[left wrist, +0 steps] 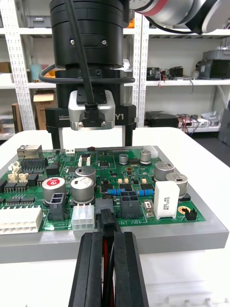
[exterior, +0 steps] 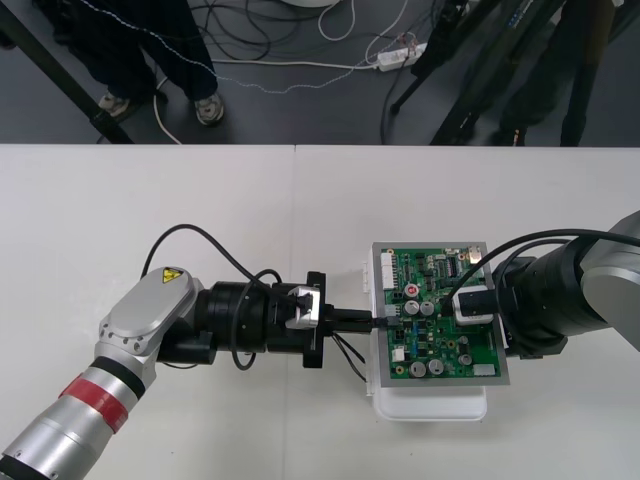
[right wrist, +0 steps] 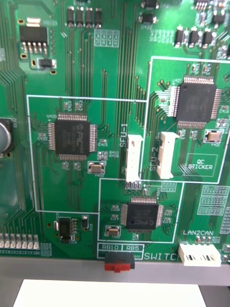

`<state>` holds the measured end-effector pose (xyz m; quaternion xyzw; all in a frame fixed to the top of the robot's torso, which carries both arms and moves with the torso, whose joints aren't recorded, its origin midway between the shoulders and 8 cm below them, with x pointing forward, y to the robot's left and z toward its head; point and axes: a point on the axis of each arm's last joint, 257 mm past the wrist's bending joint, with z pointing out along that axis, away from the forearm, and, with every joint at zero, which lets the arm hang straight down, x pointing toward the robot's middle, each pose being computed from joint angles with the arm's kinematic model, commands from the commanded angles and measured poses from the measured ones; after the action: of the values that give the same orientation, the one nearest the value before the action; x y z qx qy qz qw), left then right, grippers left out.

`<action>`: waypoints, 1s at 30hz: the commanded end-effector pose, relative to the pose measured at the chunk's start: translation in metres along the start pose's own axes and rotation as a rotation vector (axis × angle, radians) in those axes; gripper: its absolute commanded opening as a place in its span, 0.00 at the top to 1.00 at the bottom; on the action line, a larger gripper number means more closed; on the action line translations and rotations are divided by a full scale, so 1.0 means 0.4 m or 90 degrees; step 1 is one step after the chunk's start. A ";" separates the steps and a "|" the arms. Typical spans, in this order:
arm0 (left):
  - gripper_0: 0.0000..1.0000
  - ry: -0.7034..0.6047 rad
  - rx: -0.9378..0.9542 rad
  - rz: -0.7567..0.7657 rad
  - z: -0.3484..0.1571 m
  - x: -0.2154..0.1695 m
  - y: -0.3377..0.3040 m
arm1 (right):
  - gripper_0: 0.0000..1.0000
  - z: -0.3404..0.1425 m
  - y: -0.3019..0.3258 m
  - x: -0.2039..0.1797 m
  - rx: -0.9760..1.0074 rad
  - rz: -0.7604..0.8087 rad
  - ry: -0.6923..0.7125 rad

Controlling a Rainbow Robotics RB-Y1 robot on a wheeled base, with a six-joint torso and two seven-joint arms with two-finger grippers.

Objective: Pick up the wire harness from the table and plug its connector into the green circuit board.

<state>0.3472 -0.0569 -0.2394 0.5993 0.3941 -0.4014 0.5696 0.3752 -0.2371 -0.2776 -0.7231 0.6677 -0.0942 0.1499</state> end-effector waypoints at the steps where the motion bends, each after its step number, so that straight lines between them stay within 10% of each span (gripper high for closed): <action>1: 1.00 -0.049 0.010 0.060 0.091 -0.061 -0.032 | 0.00 -0.018 -0.014 -0.046 0.014 -0.005 -0.019; 30: 1.00 -0.025 0.003 0.047 0.144 -0.033 -0.049 | 0.00 -0.018 -0.013 -0.046 0.012 -0.006 -0.019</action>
<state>0.3502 -0.0668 -0.2452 0.6063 0.3935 -0.3809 0.5766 0.3748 -0.2381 -0.2780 -0.7229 0.6682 -0.0945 0.1479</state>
